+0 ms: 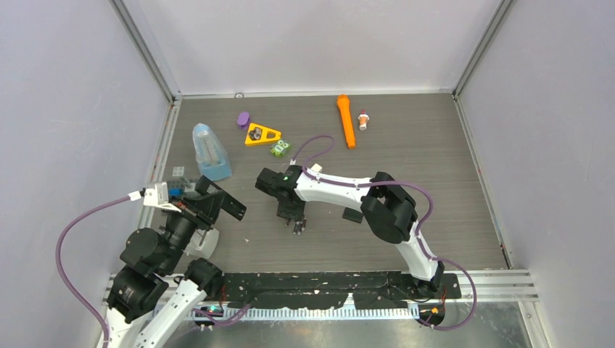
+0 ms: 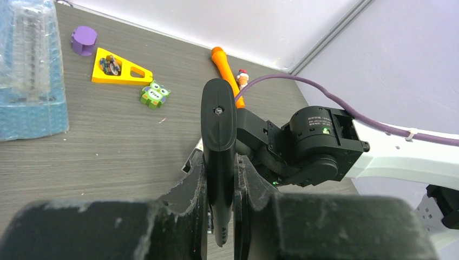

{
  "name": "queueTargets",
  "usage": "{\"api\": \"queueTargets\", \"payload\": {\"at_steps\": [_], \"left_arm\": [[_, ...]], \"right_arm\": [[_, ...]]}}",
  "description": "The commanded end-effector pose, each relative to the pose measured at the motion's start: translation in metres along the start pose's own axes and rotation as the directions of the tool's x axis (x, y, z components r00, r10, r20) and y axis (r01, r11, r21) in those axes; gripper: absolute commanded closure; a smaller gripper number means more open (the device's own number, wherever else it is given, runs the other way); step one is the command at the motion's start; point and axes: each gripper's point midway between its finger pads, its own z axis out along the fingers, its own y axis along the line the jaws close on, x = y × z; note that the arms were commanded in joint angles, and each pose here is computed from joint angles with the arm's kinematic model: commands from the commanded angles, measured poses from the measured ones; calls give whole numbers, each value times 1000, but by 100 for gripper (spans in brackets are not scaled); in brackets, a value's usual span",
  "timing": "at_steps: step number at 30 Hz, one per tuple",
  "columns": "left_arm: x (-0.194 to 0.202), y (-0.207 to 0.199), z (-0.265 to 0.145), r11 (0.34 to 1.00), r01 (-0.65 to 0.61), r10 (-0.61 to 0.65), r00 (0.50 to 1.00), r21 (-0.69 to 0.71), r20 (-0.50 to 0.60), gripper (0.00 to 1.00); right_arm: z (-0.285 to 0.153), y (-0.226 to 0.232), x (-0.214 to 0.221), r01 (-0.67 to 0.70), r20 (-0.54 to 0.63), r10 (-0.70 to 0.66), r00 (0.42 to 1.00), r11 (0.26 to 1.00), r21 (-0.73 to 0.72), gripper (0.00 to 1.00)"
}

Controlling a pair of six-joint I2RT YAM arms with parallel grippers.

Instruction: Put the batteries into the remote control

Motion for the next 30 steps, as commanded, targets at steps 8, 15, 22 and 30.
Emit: {"api": "queueTargets", "payload": {"at_steps": [8, 15, 22, 30], "left_arm": [[-1, -3, 0, 1000, 21, -21, 1000, 17, 10, 100], [0, -1, -1, 1000, 20, -20, 1000, 5, 5, 100], [5, -4, 1, 999, 27, -27, 999, 20, -21, 100], [32, -35, 19, 981, 102, -78, 987, 167, -141, 100]], "right_arm": [[16, 3, -3, -10, -15, 10, 1000, 1000, 11, 63], [22, -1, -5, -7, -5, 8, 1000, 999, 37, 75], [-6, 6, -26, 47, 80, -44, 996, 999, -28, 94], [-118, -5, -80, 216, 397, -102, 912, 943, -255, 95]]}}
